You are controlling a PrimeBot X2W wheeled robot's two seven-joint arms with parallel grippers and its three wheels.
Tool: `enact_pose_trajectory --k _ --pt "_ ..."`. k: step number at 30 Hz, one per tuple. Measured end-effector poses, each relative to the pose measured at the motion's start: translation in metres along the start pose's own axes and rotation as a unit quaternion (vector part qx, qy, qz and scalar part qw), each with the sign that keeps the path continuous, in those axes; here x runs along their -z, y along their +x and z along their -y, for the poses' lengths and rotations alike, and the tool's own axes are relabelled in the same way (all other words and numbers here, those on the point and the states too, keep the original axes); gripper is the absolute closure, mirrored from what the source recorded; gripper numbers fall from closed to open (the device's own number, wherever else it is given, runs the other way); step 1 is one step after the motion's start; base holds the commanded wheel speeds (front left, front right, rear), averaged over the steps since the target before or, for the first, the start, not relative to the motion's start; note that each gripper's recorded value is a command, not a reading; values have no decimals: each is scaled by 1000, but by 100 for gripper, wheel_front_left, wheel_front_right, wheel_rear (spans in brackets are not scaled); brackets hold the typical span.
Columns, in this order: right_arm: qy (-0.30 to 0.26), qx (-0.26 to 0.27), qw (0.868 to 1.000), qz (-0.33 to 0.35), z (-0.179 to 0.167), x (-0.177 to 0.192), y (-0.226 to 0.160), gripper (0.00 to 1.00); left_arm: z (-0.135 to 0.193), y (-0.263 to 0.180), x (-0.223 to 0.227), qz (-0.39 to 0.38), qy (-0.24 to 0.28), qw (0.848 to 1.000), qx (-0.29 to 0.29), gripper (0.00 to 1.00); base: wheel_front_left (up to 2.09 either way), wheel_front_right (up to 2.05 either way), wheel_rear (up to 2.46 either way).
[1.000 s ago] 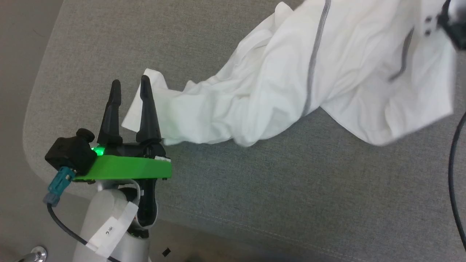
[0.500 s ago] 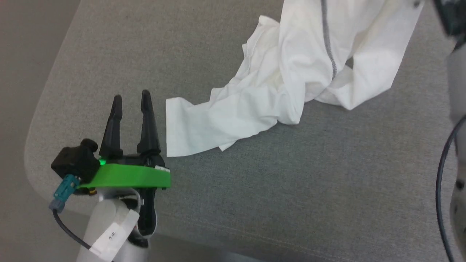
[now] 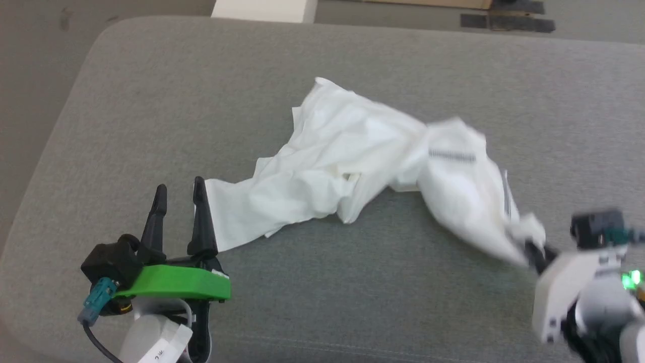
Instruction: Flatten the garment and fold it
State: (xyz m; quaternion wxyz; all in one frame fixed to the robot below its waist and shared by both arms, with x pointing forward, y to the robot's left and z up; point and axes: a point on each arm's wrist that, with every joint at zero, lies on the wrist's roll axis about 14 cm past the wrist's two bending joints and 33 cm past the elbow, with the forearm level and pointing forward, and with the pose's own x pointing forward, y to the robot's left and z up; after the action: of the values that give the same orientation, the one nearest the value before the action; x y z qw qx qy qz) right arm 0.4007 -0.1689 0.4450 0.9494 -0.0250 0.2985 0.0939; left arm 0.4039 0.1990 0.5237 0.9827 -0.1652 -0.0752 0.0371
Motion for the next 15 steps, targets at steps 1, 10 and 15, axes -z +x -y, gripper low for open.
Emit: enact_pose_trajectory --k 1,10,15 --pt "14 9 1000 -21 3 17 -9 100 4 1 0 0 -1 1000 5 0 0 0 0" --pt "100 108 979 -141 43 117 -75 67 38 4 -2 5 -14 998 55 0 0 0 0" --pt "105 132 985 -34 60 78 -74 0 45 2 -2 3 -16 998 66 0 0 0 0"
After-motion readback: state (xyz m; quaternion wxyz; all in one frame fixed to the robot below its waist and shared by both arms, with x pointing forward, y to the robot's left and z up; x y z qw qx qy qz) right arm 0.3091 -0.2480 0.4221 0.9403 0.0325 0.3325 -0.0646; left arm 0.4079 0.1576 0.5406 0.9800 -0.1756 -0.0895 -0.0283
